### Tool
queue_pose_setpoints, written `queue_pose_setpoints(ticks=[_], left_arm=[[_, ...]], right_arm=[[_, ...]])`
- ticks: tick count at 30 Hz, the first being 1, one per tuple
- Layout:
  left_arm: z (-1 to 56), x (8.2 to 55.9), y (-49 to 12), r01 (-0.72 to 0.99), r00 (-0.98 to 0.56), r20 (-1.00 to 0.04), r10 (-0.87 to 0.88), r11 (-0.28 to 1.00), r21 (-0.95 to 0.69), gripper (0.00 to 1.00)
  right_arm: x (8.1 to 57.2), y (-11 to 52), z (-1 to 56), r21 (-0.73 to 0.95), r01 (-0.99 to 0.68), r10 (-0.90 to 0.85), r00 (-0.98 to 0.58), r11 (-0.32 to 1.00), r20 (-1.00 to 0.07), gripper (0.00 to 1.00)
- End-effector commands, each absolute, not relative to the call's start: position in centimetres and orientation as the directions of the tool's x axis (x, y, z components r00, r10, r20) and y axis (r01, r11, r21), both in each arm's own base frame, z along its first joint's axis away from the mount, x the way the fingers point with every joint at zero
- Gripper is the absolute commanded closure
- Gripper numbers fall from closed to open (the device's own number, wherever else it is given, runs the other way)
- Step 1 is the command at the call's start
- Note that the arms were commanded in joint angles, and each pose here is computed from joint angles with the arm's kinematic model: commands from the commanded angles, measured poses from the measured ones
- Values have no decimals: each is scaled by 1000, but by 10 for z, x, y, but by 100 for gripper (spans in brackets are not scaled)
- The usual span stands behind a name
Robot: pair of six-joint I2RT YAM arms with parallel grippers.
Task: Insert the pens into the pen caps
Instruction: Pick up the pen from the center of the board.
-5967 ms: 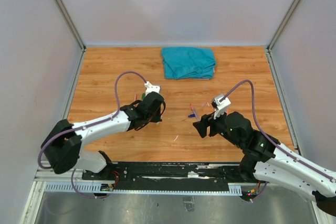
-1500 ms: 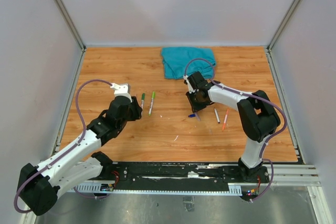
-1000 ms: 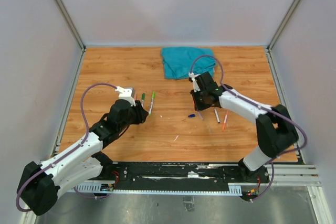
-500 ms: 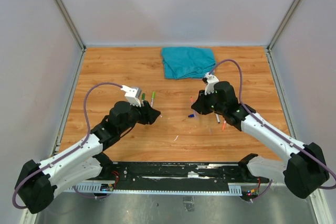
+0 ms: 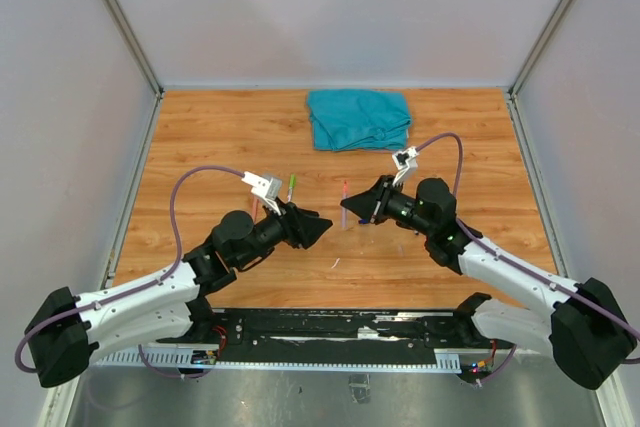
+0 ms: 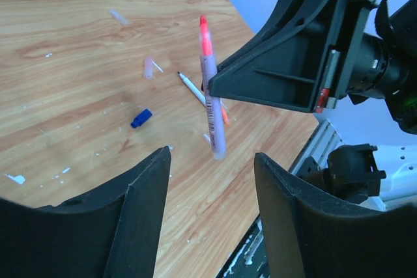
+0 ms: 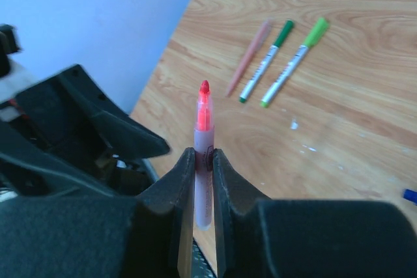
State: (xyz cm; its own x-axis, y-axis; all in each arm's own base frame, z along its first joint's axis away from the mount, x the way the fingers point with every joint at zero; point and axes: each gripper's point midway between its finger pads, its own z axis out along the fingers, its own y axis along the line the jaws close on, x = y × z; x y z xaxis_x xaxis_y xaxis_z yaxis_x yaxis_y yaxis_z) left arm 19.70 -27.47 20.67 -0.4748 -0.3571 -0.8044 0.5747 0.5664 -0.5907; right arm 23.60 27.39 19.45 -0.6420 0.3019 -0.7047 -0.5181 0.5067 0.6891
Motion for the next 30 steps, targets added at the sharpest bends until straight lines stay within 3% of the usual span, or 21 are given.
queue_pose_setpoints(ticks=[1,19,30], left_arm=[[222,195,-288,611,-462,-798,-387,513,-603,42],[226,194,-297,631,-466,-801,-375,494,-598,54],[233,196,-294,630,-451,-803,-389,499,-595,61]], right_arm=[[229,290,239,745,-572,419,-617,343,-666,99],[206,320,242,763,-612,358,-679,206,-641,99],[194,321,227,760,-620,321,-691,198,-647,99]])
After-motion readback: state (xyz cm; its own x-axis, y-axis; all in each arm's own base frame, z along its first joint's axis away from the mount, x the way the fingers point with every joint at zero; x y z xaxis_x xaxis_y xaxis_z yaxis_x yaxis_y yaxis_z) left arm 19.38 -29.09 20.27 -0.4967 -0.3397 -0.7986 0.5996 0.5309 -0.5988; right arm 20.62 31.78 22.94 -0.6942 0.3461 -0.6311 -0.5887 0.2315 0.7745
